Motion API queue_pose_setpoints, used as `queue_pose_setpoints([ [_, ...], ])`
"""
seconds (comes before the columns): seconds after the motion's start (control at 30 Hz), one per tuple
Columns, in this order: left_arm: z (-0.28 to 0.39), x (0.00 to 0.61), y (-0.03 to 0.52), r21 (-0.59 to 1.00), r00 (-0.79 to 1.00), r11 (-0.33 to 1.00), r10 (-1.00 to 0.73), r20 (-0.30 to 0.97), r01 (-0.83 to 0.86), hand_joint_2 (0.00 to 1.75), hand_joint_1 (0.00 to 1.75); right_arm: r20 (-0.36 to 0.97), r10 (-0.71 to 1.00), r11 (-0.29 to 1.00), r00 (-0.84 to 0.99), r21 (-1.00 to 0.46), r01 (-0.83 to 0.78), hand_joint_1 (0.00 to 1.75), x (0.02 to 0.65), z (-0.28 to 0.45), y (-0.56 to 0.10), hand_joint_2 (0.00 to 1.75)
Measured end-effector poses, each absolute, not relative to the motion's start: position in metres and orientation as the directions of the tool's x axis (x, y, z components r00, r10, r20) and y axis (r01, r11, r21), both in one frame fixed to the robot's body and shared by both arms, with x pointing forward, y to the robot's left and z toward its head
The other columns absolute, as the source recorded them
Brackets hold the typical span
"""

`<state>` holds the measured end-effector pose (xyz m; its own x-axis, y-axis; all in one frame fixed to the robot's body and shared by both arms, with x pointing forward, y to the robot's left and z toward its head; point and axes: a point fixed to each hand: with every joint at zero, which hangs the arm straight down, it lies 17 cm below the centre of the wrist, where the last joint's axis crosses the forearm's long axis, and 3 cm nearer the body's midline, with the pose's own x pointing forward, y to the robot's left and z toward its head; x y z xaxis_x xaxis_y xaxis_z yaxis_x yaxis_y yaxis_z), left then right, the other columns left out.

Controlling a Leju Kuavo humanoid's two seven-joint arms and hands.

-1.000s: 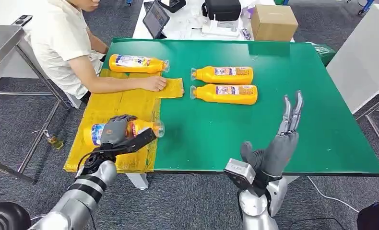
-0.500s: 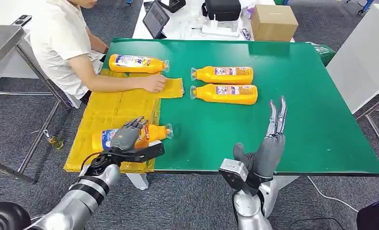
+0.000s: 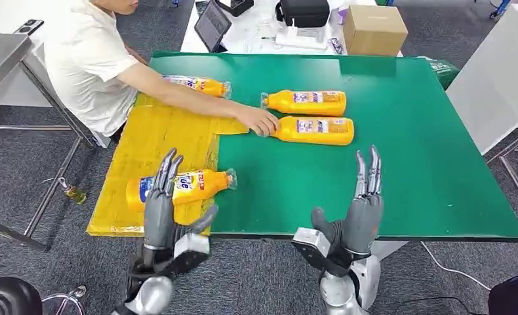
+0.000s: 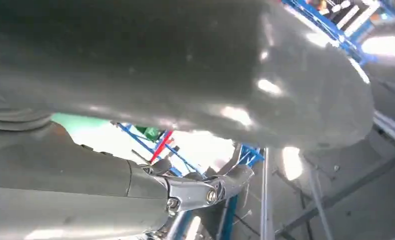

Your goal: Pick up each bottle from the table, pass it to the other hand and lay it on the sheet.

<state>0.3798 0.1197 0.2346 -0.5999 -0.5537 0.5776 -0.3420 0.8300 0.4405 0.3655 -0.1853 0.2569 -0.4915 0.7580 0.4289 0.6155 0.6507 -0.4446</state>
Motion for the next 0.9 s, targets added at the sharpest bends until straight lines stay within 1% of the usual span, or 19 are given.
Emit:
queue_pose_setpoints([
  [0.03, 0.240, 0.376, 0.122, 0.411, -0.606, 0.840, -0.541, 0.583, -0.354, 1.75, 0.00, 0.414, 0.771, 0.636, -0.484, -0.473, 0.610, 0.00, 0.367, 0.251, -0.183, 1.75],
  [0.2, 0.250, 0.366, 0.151, 0.298, -0.583, 0.862, -0.499, 0.641, -0.411, 1.75, 0.00, 0.280, 0.856, 0.497, -0.433, -0.677, 0.543, 0.00, 0.386, 0.200, -0.167, 1.75],
  [0.3, 0.254, 0.363, 0.159, 0.270, -0.577, 0.861, -0.494, 0.650, -0.432, 1.75, 0.00, 0.270, 0.876, 0.458, -0.400, -0.727, 0.512, 0.00, 0.393, 0.177, -0.173, 1.75],
  [0.4, 0.259, 0.359, 0.171, 0.211, -0.583, 0.869, -0.462, 0.668, -0.447, 1.75, 0.00, 0.230, 0.907, 0.387, -0.353, -0.788, 0.480, 0.00, 0.404, 0.158, -0.179, 1.75],
  [0.67, 0.268, 0.347, 0.186, 0.134, -0.592, 0.877, -0.417, 0.690, -0.462, 1.75, 0.00, 0.214, 0.956, 0.282, -0.199, -0.853, 0.439, 0.00, 0.435, 0.130, -0.227, 1.75],
  [0.9, 0.267, 0.347, 0.186, 0.088, -0.590, 0.896, -0.357, 0.724, -0.435, 1.75, 0.00, 0.185, 0.976, 0.215, -0.117, -0.908, 0.361, 0.00, 0.459, 0.099, -0.245, 1.75],
])
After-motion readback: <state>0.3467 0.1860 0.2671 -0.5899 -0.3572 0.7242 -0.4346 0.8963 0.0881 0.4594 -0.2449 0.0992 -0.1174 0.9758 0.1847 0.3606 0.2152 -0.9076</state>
